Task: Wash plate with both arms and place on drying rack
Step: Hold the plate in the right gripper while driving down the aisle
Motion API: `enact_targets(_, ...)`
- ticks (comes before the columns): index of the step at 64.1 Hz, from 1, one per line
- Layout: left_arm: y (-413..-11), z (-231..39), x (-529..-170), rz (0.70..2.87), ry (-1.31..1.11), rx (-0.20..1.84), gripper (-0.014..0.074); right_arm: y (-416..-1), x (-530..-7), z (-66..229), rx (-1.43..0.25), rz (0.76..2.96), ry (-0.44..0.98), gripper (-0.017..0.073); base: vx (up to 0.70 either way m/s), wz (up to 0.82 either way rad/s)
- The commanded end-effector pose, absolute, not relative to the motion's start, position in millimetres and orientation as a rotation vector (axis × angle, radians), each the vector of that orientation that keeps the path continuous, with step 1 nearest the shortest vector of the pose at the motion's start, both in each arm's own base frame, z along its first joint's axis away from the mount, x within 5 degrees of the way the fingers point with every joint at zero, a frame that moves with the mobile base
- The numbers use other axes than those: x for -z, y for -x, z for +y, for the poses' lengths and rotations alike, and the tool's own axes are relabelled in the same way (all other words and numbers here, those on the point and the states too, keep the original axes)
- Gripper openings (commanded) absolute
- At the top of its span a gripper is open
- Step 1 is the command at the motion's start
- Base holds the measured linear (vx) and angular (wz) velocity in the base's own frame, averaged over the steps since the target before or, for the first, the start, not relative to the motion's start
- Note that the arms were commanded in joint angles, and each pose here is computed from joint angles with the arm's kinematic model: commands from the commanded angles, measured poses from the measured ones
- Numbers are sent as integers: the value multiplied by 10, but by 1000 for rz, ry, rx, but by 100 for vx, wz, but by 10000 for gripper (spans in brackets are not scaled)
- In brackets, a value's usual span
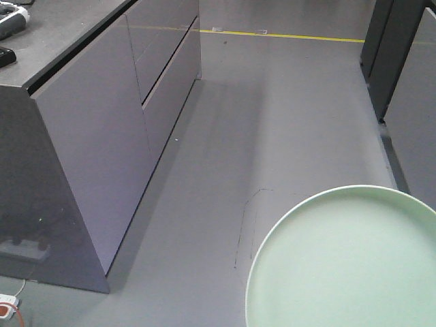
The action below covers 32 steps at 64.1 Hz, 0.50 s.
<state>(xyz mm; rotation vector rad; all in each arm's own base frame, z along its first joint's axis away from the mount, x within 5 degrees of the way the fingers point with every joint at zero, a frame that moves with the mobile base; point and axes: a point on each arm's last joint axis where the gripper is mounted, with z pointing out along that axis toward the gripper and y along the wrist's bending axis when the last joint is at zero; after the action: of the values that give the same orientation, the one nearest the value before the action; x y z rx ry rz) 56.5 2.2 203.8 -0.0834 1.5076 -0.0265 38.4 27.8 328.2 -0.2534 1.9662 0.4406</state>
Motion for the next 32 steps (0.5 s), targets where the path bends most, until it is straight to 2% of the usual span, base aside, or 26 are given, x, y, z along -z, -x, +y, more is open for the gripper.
enact_targets(1,-556,16,-2046,1437,83,42,-6,-404,-3417,278,-454,1881,228,-2,24,3)
enact_targets(32,-556,16,-2046,1437,83,42,-6,-404,-3417,278,-454,1881,228,-2,28,-9)
